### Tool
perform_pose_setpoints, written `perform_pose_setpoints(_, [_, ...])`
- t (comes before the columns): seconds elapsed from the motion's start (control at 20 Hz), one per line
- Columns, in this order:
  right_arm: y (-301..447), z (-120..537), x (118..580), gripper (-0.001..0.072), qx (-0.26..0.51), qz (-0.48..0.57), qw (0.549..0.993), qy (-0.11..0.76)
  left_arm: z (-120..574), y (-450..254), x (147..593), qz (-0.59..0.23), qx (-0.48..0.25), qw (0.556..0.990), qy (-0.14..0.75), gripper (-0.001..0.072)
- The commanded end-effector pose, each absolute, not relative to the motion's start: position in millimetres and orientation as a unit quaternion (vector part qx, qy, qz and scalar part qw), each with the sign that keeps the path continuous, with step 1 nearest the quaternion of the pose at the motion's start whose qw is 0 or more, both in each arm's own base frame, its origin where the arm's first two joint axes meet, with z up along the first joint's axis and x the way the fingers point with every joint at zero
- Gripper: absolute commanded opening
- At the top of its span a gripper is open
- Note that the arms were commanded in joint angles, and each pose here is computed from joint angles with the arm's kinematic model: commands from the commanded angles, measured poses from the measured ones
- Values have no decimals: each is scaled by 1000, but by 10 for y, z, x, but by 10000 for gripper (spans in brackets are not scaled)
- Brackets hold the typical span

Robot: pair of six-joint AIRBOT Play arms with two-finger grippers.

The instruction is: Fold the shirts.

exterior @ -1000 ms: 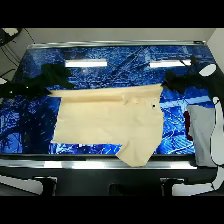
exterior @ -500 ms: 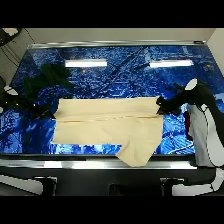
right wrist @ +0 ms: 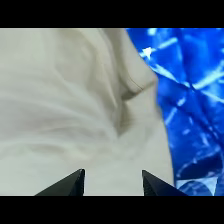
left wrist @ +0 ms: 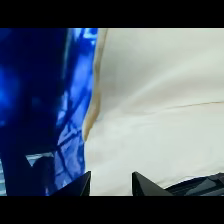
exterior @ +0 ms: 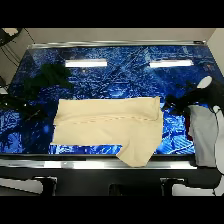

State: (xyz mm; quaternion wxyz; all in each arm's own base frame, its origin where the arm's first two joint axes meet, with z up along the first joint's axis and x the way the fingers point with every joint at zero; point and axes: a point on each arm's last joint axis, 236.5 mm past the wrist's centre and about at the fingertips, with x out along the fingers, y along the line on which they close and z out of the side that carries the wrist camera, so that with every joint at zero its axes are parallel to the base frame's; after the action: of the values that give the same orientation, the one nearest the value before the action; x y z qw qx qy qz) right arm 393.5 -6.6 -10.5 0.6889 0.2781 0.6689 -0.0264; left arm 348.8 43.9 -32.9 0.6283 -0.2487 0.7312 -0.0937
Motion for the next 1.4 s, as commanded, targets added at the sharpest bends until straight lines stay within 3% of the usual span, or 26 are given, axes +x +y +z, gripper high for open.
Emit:
perform_pose_setpoints(0.0, [-306,-22,3474,467,262,-40,662,701,-380,656,3030,-51,-244,610,752,344])
perform_pose_setpoints(0.15, [-272,-175,3192,467,251,-44,658,709,-773,414,2494,-47,-280,582,762,344])
perform_pose_setpoints(0.35, [-208,-272,3007,467,248,-35,647,721,-961,97,2190,-83,-307,556,768,344])
perform_pose_setpoints(0.8, [-164,-252,2949,442,244,-20,638,730,-1050,87,2320,-58,-331,572,748,342])
perform_pose_setpoints(0.9, [-152,-242,2912,442,241,-16,634,735,-1061,70,2330,-56,-337,573,745,315])
perform_pose_setpoints(0.95, [-144,-242,2891,443,241,-15,634,735,-1072,64,2316,-53,-339,570,746,134])
perform_pose_setpoints(1.0, [-130,-259,2841,446,241,-15,633,735,-1075,60,2312,-53,-339,570,746,28])
perform_pose_setpoints(1.1, [-36,-377,2571,504,242,-9,620,746,-1075,61,2315,-57,-336,573,745,27])
perform_pose_setpoints(1.2, [227,-517,2296,502,280,7,604,746,-1076,61,2314,-61,-333,575,745,26])
perform_pose_setpoints(1.35, [536,-741,2143,501,330,25,618,713,-1073,57,2316,-67,-329,577,744,26])
